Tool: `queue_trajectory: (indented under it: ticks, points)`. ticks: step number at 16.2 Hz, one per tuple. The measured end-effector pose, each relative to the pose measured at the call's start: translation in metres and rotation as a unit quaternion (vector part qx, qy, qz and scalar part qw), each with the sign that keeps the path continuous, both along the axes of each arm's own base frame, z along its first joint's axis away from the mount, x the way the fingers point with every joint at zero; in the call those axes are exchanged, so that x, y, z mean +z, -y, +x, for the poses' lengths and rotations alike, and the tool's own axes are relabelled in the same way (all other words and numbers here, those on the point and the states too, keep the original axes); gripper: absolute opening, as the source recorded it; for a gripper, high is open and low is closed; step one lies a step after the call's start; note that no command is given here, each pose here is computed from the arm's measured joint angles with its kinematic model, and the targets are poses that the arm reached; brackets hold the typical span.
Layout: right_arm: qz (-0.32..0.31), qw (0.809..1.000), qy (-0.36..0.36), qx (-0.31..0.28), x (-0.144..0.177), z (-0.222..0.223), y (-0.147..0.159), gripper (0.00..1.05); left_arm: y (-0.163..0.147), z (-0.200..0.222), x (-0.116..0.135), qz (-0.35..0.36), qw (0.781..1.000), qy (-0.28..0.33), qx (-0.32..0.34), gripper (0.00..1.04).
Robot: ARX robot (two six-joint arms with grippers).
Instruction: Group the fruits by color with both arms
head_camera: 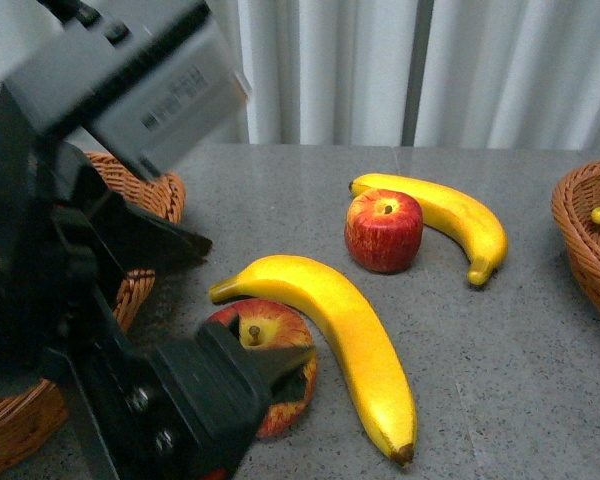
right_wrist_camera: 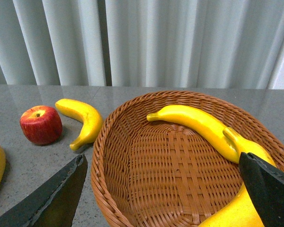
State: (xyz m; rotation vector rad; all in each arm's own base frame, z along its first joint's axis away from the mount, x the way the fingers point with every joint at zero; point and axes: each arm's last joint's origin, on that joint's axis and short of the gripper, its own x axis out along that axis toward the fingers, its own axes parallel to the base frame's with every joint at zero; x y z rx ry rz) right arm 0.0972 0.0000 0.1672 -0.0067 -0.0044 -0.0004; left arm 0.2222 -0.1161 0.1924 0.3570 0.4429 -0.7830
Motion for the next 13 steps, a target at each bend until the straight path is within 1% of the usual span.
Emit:
queue_trajectory:
  ticks: [5,8,12,13]
  points:
    - [0.000,1.000,0.000,0.000,0.000,0.000,0.000,0.98,0.009,0.014,-0.015,0.039,0.999,-0.006,-0.021,0.98]
    - [0.000,1.000,0.000,0.000,0.000,0.000,0.000,0.98,0.013,0.020,-0.027,0.044,0.998,-0.019,-0.045,0.98]
    - [0.000,1.000,0.000,0.000,0.000,0.000,0.000,0.98,0.015,0.022,-0.032,0.057,0.997,-0.018,-0.054,0.98]
    - [0.000,1.000,0.000,0.000,0.000,0.000,0.000,0.98,0.016,0.023,-0.033,0.065,0.996,-0.016,-0.056,0.89]
